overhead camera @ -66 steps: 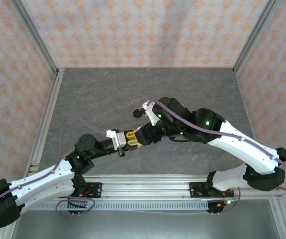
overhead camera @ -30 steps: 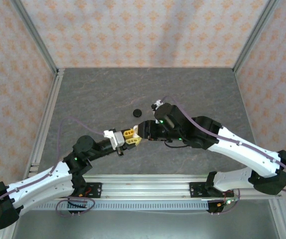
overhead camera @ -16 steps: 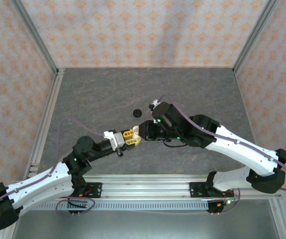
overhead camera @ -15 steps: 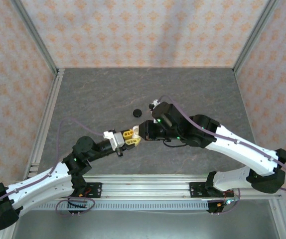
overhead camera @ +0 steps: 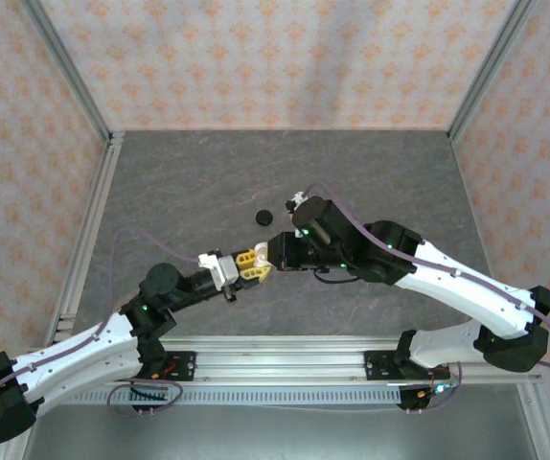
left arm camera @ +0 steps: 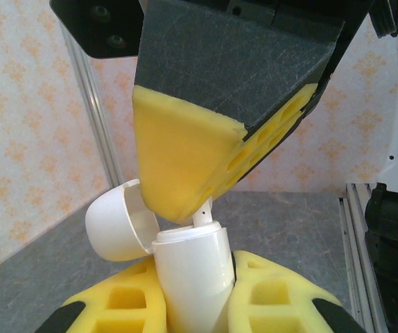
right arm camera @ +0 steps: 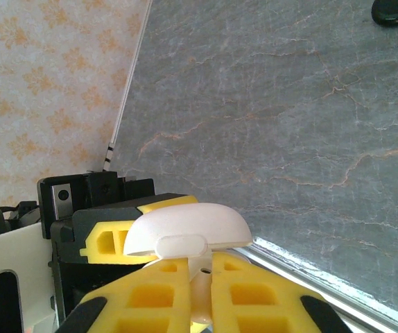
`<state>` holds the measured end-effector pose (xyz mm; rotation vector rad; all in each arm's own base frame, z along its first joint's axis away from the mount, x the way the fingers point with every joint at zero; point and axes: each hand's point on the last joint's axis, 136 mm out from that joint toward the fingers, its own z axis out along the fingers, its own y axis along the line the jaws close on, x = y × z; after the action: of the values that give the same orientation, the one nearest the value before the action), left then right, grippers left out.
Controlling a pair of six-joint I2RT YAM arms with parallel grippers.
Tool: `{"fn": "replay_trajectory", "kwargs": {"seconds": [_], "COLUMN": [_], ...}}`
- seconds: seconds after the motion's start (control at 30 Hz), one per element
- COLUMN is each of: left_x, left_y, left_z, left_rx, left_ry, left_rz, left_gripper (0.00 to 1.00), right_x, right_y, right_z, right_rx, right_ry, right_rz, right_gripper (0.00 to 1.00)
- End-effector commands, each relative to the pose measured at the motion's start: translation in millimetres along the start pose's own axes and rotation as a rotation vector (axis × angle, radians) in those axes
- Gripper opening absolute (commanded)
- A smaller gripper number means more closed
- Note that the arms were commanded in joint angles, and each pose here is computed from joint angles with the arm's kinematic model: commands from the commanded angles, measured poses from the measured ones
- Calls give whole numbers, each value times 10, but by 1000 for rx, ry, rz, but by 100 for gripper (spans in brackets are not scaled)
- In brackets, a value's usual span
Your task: Insert the wireless bluetooth earbuds into the charging case
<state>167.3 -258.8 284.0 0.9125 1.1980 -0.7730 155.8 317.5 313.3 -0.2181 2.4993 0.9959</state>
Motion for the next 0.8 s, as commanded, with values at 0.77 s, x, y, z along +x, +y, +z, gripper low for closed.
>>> {"fn": "replay_trajectory", "kwargs": {"seconds": [0.77], "left_x": [-67], "left_y": [-27], "left_z": [-47], "left_rx": [-1], "left_ry": [-50], "left_rz": [52], "left_gripper": [0], "right_x": [-134], "right_y": [85], "right_z": [-354], "right_rx": [-53], "right_ry": [-59], "right_rz": [0], "right_gripper": [11]}}
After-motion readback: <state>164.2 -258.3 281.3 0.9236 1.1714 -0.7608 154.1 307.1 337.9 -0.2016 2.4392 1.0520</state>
